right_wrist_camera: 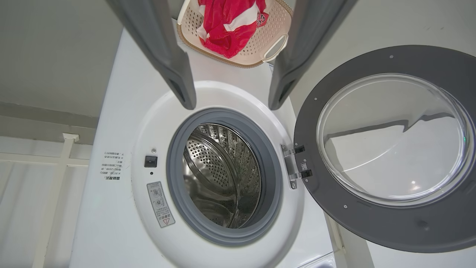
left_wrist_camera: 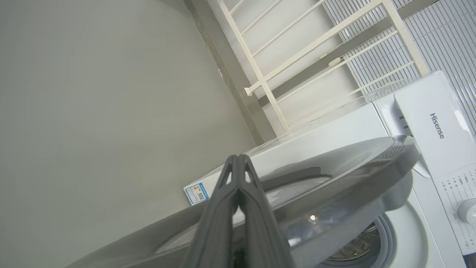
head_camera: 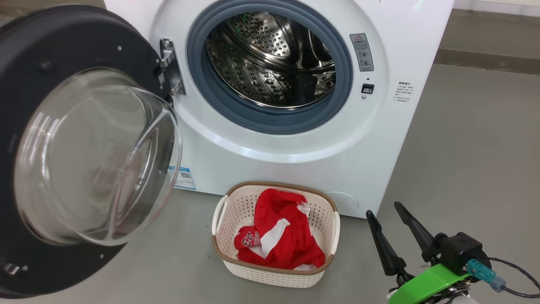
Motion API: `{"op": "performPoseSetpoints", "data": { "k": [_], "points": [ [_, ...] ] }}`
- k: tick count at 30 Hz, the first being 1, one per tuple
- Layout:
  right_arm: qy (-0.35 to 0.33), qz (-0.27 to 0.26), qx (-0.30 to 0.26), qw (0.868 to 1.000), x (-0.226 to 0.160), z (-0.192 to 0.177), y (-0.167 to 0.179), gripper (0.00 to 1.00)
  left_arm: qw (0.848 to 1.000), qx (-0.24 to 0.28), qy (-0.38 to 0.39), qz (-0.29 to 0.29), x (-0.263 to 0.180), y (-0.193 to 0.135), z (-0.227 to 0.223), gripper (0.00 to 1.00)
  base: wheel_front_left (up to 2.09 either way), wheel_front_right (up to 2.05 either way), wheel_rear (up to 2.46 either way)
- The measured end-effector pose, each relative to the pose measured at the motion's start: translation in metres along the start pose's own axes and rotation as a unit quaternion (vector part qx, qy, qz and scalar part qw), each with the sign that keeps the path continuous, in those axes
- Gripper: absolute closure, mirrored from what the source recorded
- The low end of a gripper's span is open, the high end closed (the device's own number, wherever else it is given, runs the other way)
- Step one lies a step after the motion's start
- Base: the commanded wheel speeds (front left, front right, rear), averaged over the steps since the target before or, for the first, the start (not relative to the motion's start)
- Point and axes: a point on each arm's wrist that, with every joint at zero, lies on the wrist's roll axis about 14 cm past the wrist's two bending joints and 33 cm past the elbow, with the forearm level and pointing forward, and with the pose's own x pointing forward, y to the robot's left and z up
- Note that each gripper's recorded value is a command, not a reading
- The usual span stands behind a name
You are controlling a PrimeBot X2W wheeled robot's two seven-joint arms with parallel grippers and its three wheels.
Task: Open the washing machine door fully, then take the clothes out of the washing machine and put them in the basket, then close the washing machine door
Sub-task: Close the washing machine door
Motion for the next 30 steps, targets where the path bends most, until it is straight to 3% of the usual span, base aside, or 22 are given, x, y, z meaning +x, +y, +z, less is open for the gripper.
{"op": "performPoseSetpoints", "data": {
  "k": [16, 23, 30],
  "points": [
    [-0.003, 0.009, 0.001, 1.0, 0.002, 0.002, 0.009, 0.0, 0.994, -0.043, 0.079, -0.066, -0.015, -0.001, -0.065, 1.0, 0.0, 0.0, 0.0],
    [-0.002, 0.007, 0.002, 1.0, -0.001, 0.001, 0.009, 0.0, 0.987, -0.068, 0.093, -0.115, -0.03, -0.02, -0.087, 1.0, 0.0, 0.0, 0.0],
    [0.001, 0.002, 0.005, 1.0, -0.003, -0.002, 0.007, 0.0, 0.981, -0.044, 0.117, -0.147, -0.048, -0.039, -0.116, 1.0, 0.0, 0.0, 0.0]
  ]
}}
